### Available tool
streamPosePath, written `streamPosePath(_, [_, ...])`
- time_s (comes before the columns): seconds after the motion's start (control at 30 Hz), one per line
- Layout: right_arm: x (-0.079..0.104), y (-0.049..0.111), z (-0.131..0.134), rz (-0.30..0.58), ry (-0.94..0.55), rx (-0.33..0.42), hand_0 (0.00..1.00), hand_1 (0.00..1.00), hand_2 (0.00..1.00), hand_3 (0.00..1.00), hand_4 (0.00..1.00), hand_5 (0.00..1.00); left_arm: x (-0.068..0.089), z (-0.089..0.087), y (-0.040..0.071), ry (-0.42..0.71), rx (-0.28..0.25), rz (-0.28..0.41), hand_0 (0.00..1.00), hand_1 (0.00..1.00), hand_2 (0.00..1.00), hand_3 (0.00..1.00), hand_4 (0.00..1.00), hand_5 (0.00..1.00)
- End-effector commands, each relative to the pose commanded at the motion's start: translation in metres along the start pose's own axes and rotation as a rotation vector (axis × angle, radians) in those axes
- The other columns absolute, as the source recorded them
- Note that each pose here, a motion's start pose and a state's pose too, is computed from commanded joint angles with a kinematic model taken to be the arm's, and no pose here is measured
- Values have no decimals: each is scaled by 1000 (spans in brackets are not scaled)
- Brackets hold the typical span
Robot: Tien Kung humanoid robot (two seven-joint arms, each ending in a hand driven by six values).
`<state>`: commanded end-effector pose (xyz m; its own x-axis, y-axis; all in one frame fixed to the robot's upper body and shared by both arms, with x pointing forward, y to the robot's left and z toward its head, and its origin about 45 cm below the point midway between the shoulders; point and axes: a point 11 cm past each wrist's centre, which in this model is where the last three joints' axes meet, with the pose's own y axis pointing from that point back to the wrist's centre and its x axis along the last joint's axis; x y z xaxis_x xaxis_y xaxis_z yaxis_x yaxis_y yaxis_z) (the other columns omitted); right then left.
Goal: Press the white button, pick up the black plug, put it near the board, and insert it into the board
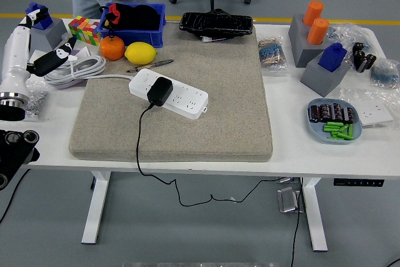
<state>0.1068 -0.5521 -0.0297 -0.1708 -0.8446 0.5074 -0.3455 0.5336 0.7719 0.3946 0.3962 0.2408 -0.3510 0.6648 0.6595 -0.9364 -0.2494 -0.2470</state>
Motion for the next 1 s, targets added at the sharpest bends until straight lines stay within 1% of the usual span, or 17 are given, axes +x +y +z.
streamPosePath(0.13, [1, 0, 3, 4, -1, -8, 737, 608, 571, 585, 636, 336, 21, -18, 4, -6, 46, 43, 879, 828, 794, 809, 812, 325])
streamPosePath(0.2, [1, 0, 6, 5, -2, -14, 738, 610, 571, 584, 637, 336, 29, -23, 5, -4, 62, 63, 878, 825, 791, 803, 804, 312])
streamPosePath(0.33, [1, 1, 7, 5, -3, -18, 738, 610, 571, 584, 637, 336, 39, -24, 3, 6, 73, 100, 878, 825, 791, 803, 804, 312])
streamPosePath(0.37, [1, 1, 7, 5, -3, -18, 739, 610, 573, 585, 637, 336, 41, -24, 3, 11, 75, 107, 878, 822, 788, 800, 799, 299])
streamPosePath(0.53, [2, 0, 5, 6, -5, -15, 739, 610, 573, 585, 637, 336, 46, -21, 1, 22, 71, 127, 878, 822, 788, 800, 799, 299])
streamPosePath(0.57, [3, 0, 4, 6, -6, -14, 738, 611, 573, 588, 641, 331, 46, -20, 1, 22, 70, 129, 877, 821, 788, 799, 792, 286])
streamPosePath(0.8, [6, 0, 4, 13, -18, -16, 740, 613, 576, 588, 641, 332, 46, -18, -2, 21, 71, 128, 879, 822, 788, 799, 790, 284])
streamPosePath(1.0, [6, 0, 5, 13, -23, -20, 740, 613, 577, 589, 642, 333, 46, -18, -1, 21, 75, 124, 879, 819, 788, 799, 787, 281])
